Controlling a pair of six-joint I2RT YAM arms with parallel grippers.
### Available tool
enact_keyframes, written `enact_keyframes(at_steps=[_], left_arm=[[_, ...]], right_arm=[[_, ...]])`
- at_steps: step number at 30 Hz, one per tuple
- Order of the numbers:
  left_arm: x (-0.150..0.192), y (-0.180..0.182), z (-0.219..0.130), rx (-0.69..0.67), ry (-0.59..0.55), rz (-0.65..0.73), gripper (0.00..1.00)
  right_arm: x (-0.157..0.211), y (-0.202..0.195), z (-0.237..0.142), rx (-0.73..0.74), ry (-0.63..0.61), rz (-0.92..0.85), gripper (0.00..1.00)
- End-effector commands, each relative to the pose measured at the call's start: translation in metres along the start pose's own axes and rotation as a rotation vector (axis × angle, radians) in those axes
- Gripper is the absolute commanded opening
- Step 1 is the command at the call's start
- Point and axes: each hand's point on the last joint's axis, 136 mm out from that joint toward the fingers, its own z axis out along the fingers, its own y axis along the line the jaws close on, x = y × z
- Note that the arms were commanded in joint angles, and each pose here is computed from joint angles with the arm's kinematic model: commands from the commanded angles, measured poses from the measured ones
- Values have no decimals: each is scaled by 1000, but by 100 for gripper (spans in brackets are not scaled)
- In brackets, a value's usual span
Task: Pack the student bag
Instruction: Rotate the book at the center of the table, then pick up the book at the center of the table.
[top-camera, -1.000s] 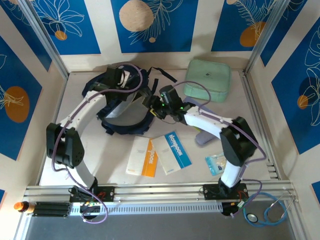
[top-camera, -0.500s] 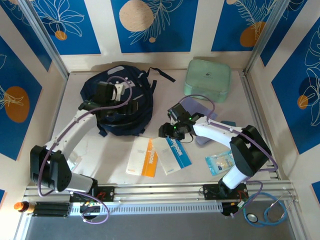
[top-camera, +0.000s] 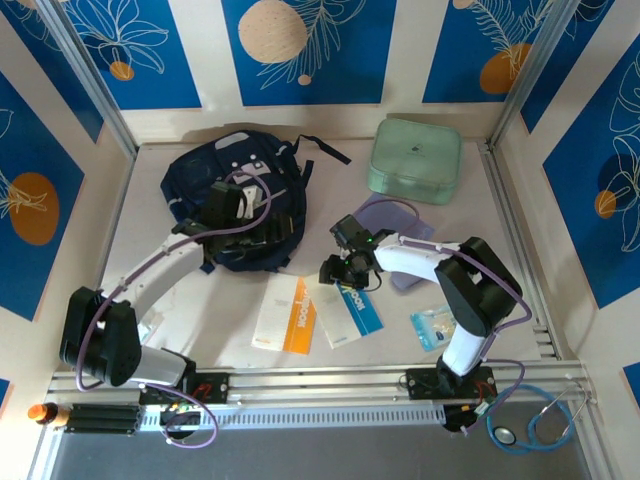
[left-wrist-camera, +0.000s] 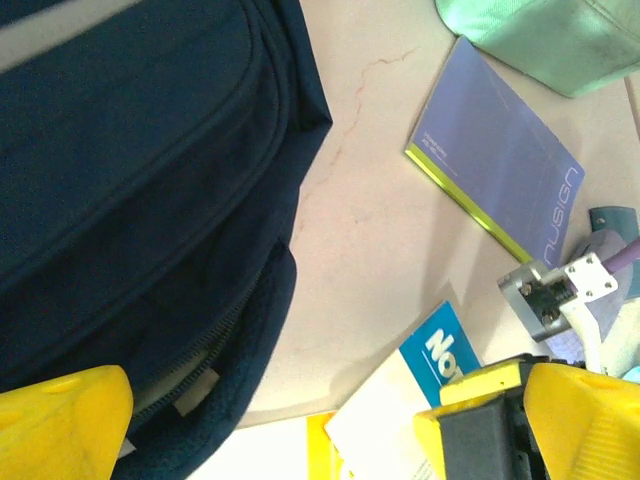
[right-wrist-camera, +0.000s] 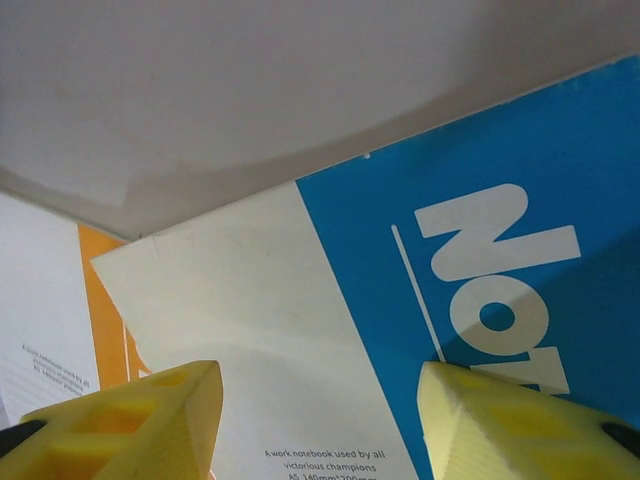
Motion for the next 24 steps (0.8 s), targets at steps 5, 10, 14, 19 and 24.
enact_keyframes(at_steps=[5,10,14,19,24], left_arm=[[29,-33,16,125,60,-105,100],[62,-53,38,162,142,-141,99],[83,-61,56,150,199,-173,97],[98,-73,81,167,282,-208,83],[106,-83,103,162,353,-211,64]], right_arm=[[-28,-63,-10,194,-135,303,56],[-42,-57,-24,151,-166,292,55],[-39,-63,-42,161,-200,283,55],[-26,-72,-45,140,-166,271,55],[-23,-83,-39,142,-133,296,52]])
